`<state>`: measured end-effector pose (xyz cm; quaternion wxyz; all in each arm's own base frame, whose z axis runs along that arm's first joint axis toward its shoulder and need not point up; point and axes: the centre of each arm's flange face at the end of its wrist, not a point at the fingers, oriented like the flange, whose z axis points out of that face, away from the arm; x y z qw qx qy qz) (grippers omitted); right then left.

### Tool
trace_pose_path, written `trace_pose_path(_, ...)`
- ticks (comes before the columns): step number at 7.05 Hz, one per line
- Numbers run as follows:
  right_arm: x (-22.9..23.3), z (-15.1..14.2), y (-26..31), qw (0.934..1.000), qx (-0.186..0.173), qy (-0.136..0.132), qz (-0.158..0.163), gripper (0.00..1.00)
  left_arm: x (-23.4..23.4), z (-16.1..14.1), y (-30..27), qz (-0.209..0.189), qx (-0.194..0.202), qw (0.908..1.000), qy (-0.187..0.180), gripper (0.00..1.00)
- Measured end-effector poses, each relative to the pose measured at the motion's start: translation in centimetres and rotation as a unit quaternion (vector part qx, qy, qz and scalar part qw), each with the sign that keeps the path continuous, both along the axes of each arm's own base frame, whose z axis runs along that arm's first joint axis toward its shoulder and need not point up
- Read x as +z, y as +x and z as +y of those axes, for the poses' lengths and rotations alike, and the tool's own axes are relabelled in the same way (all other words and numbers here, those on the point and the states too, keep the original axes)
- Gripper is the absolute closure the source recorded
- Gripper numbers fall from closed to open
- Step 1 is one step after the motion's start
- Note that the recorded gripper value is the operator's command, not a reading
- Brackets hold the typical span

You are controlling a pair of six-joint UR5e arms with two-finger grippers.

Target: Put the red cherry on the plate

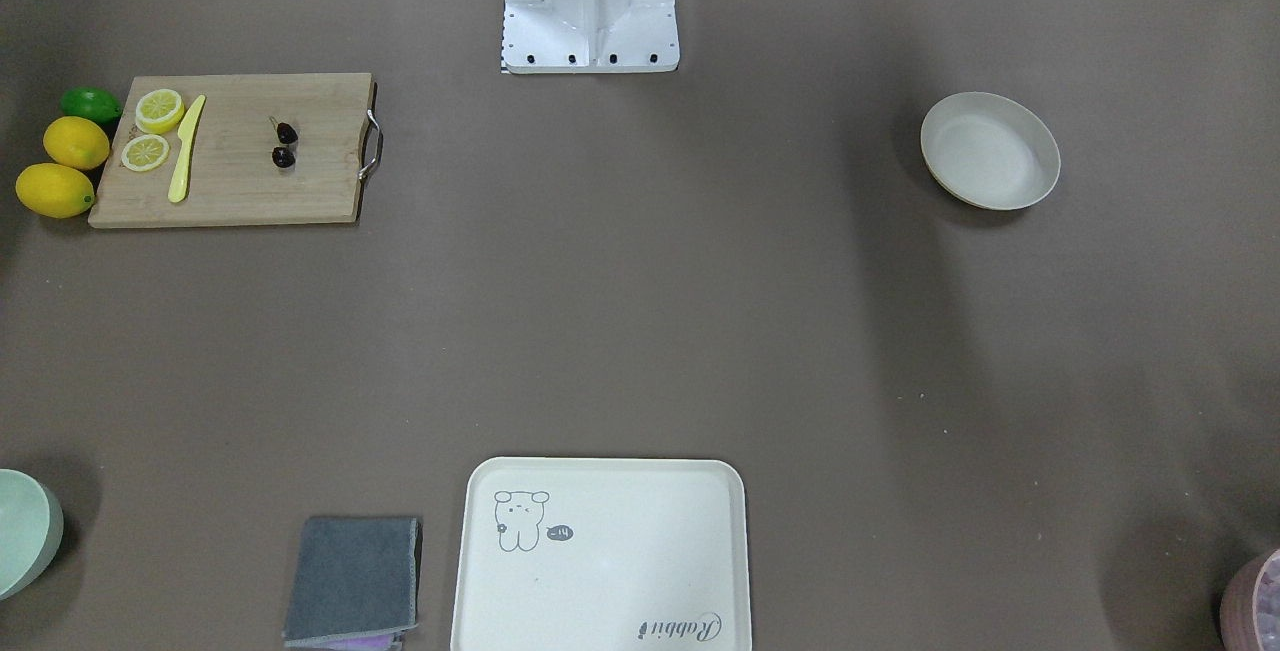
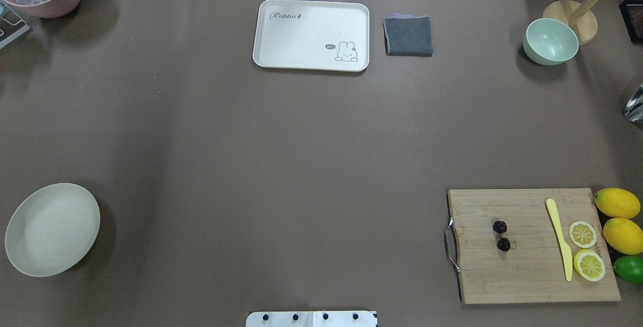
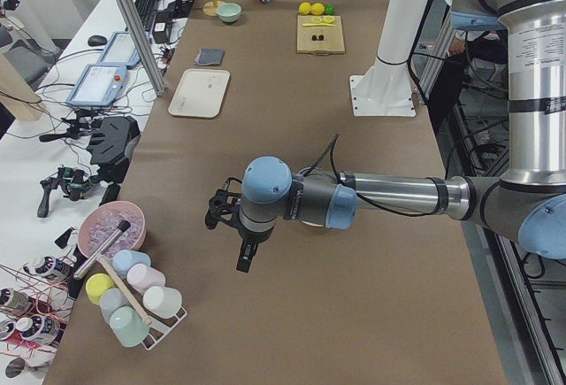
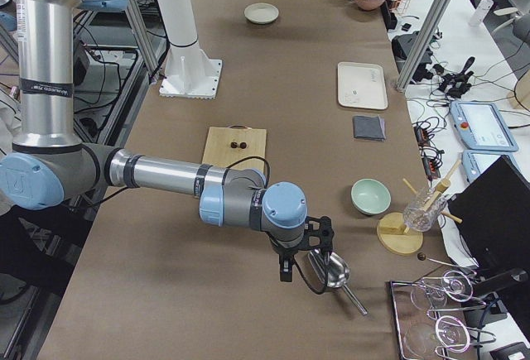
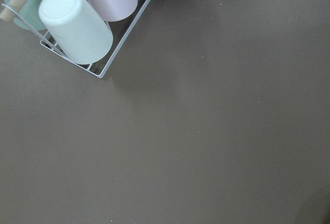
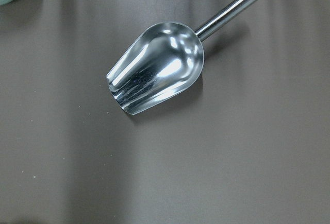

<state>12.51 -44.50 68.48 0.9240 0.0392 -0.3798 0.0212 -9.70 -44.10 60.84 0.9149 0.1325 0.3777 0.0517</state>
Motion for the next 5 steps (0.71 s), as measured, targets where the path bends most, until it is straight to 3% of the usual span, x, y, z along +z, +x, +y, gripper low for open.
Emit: trace_pose_path(5,-0.15,-0.11,0.09,1.0000,0.001,0.001,-0.001,0.00,0.16,-0.07,0.37,0.001,0.003,1.0000,-0.003,0.02)
